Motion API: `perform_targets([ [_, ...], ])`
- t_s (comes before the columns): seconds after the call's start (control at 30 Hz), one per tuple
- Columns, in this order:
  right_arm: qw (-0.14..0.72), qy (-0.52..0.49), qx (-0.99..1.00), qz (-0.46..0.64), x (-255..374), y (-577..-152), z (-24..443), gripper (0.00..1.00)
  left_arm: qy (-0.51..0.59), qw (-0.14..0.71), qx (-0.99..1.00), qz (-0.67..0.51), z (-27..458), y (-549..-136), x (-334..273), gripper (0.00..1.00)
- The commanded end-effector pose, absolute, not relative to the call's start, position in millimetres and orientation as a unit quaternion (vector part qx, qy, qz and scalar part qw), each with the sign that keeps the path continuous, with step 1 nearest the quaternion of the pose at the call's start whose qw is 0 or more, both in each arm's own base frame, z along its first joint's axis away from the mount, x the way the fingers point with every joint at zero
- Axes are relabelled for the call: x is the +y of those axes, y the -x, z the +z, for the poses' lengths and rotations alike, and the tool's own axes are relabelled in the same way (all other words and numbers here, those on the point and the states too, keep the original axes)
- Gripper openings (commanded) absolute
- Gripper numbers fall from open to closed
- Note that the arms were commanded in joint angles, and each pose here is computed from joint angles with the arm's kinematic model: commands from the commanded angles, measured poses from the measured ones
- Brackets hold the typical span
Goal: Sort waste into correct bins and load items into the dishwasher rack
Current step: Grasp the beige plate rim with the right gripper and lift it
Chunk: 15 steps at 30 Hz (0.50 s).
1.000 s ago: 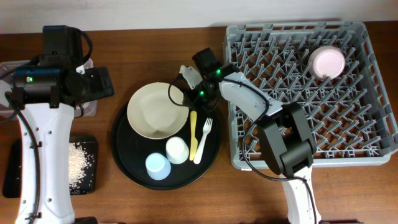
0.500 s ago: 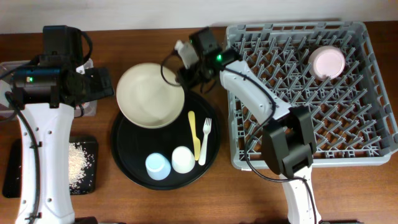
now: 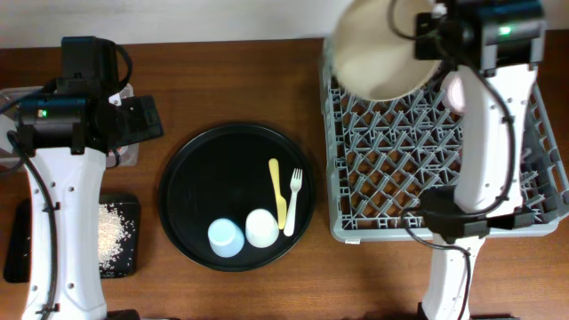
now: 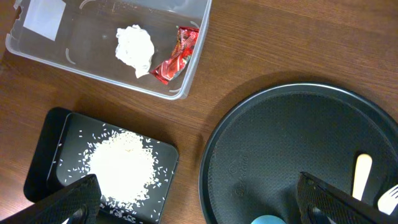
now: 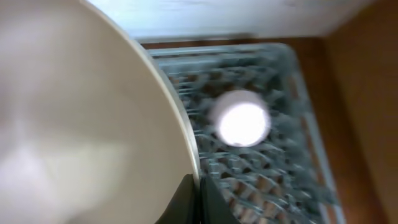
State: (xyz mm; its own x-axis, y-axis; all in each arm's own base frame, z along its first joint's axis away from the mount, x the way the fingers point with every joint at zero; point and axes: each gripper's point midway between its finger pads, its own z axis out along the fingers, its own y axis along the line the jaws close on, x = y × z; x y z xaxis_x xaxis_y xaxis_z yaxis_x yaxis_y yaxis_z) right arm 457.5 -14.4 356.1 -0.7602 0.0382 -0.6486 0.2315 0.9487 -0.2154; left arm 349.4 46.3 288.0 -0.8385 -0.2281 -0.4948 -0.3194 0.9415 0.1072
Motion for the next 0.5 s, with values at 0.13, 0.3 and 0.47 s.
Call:
perform_targets([
  [0.13,0.354,-0.223,0.872,-0.256,-121.6,-368.9,419.9,0.04,0.149,0.25,0.952,0.097,291.5,-349.5,48.9,0.99],
  [0.3,0.332,-0.346,0.838,-0.259,-174.5,-289.6,425.1,0.04,0.149,0.25,0.952,0.097,291.5,-349.4,49.0,0.99],
  [0.47,0.263,-0.42,0.813,-0.306,-213.6,-274.5,386.4,0.04,0.149,0.25,0.952,0.097,291.5,-349.5,48.9,0.99],
])
